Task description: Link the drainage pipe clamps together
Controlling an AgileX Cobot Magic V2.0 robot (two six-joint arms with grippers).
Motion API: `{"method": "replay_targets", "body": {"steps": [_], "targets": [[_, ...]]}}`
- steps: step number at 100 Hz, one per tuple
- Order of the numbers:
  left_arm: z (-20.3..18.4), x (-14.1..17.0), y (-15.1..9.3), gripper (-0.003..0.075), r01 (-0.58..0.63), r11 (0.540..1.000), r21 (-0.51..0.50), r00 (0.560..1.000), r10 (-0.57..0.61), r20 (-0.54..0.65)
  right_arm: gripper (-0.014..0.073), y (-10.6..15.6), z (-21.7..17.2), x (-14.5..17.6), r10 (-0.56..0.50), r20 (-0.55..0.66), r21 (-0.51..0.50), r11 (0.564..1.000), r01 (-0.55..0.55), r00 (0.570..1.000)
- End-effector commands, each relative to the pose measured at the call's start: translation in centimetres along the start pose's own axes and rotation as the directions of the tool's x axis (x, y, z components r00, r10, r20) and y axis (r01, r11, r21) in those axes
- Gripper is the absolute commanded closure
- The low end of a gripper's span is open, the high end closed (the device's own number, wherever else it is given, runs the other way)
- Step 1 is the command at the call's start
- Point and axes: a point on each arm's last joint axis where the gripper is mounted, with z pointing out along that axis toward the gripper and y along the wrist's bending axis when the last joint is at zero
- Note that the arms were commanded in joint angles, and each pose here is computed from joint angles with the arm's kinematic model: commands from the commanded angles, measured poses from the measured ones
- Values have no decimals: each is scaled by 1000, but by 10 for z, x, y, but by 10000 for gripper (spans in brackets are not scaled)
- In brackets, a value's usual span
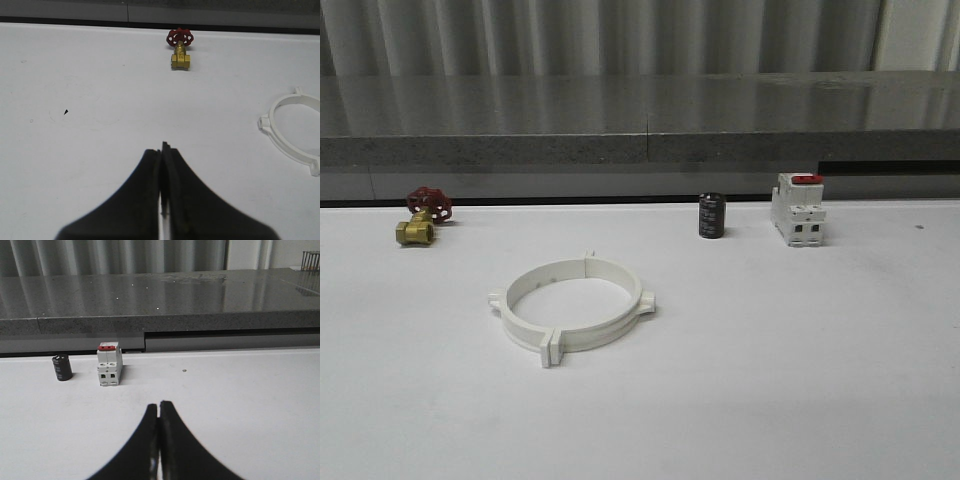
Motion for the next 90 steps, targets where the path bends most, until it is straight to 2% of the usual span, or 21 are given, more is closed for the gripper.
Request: {"method": "replay_targets", "body": {"steps": [1,36,90], "targets": [[-4,-14,0,741,8,1000,2,996,-8,93,662,1,-3,-15,-24,129,0,1000,24,991],[-4,-14,0,741,8,1000,2,996,-8,93,662,4,-3,-15,-35,127,-54,998,42,991],[-4,-14,0,741,8,1000,2,996,-8,93,662,4,-3,-15,-34,125,-55,998,41,992]]}}
